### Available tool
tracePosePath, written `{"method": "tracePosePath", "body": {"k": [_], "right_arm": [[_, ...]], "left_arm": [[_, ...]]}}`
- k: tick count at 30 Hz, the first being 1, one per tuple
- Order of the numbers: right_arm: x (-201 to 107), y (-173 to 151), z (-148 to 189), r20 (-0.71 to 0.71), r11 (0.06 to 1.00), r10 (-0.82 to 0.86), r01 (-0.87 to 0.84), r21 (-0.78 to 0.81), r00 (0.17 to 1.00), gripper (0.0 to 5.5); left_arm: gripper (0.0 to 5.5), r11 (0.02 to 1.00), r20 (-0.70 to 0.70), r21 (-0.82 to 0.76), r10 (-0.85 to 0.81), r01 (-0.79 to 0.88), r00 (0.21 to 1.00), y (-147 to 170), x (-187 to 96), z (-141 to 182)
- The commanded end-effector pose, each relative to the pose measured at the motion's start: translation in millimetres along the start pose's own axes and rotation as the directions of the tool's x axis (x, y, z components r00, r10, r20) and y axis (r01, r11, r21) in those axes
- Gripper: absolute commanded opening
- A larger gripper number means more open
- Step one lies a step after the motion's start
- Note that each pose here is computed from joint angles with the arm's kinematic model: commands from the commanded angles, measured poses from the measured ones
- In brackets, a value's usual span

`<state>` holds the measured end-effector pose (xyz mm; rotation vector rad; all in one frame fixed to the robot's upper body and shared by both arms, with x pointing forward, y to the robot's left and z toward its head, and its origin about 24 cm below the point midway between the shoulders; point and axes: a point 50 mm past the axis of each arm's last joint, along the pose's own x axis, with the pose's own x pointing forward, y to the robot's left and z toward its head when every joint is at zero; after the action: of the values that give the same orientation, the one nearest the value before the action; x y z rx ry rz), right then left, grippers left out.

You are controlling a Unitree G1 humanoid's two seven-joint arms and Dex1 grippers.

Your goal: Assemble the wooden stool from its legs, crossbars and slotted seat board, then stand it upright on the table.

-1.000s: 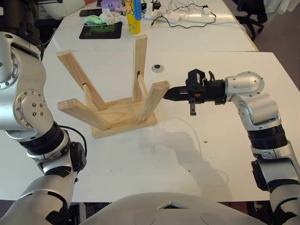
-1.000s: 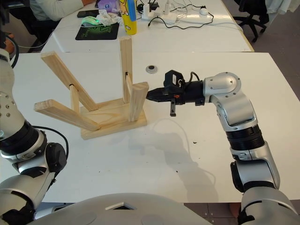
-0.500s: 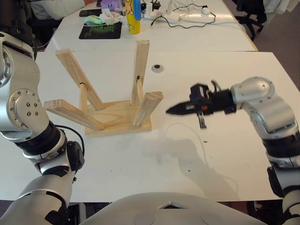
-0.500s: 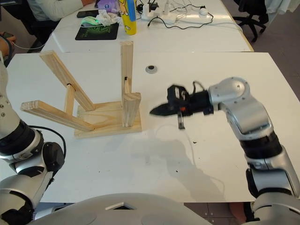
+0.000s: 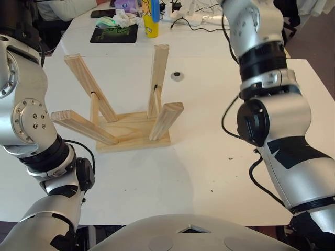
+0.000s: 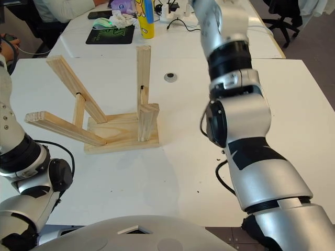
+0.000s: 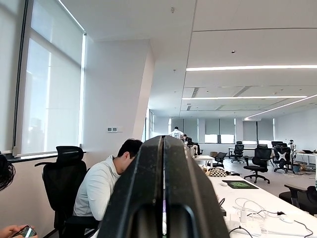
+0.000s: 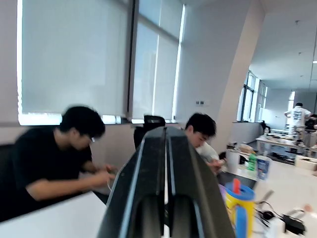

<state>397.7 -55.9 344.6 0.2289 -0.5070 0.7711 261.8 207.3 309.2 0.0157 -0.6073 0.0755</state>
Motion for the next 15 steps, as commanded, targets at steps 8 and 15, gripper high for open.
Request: {"method": "tracePosePath", "body": {"k": [8,15], "right_arm": [[-83.9,12.8,-157.4,-0.843,0.966,0.239,-0.208,0.155,0.483,0.0],[-114.9,15.5,-164.4,-0.872,0.961,0.275,-0.153,0.232,0.406,0.0]], "left_arm": [[0.01,1.0,0.028,0.004,0.019,-0.019,0.999,-1.0,-1.5,5.8],[0.01,1.0,0.027,0.006,0.026,-0.026,0.999,0.6,-2.2,5.8]]}}
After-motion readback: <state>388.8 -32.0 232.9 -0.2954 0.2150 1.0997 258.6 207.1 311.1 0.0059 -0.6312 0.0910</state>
